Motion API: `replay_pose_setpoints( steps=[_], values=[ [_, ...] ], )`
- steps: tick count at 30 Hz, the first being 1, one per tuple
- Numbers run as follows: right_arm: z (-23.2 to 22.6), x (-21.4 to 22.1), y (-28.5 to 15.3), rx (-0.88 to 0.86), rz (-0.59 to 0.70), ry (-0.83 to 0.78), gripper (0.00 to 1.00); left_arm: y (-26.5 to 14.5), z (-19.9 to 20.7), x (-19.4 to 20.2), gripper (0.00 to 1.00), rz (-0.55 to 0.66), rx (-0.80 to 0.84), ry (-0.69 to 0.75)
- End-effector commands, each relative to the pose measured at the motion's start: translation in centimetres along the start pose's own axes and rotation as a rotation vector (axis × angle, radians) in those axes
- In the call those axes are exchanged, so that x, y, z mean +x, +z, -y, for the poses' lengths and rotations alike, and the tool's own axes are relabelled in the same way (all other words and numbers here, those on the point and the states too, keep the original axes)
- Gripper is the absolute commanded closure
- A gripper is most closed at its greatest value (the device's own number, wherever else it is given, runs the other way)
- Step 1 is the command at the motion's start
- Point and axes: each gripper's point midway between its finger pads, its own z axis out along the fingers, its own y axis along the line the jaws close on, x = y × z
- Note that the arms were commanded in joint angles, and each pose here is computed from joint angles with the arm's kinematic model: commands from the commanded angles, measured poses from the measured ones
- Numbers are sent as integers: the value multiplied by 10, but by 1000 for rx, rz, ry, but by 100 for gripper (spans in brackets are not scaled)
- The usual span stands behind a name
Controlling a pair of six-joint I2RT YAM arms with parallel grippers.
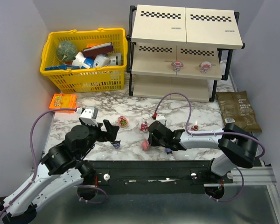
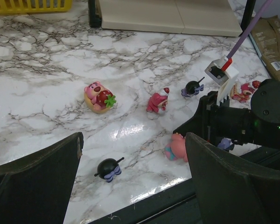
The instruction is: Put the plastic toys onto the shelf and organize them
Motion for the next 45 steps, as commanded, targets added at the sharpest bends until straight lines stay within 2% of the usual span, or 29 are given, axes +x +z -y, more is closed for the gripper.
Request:
replay_pose_setpoints(
  steps=[1, 12, 20, 23, 27, 36, 40, 45],
  values=[
    [15, 29, -2, 98, -69, -8, 76, 0, 1, 0, 1, 12, 17, -1],
    [-5, 46, -13, 84, -71, -58, 77, 0, 1, 0, 1, 12, 15, -4],
    [19, 50, -26, 144, -45, -50, 73, 0, -1, -1, 1, 18, 6, -9],
    [21, 49, -34, 125, -27, -63, 67, 0, 0, 0, 1, 13, 9, -6],
    [18, 48, -42, 90, -13, -105, 50, 1, 0, 1, 1, 8, 10, -5],
    [-25, 42, -56, -165, 65, -238, 23, 0, -1, 0, 1, 11, 6, -7],
    [-40, 41, -54, -235, 98, -295, 17, 1, -1, 1, 1, 8, 6, -6],
    [-54, 39, -50, -296, 136, -344, 15, 1, 0, 1, 1, 9, 8, -7]
  ],
)
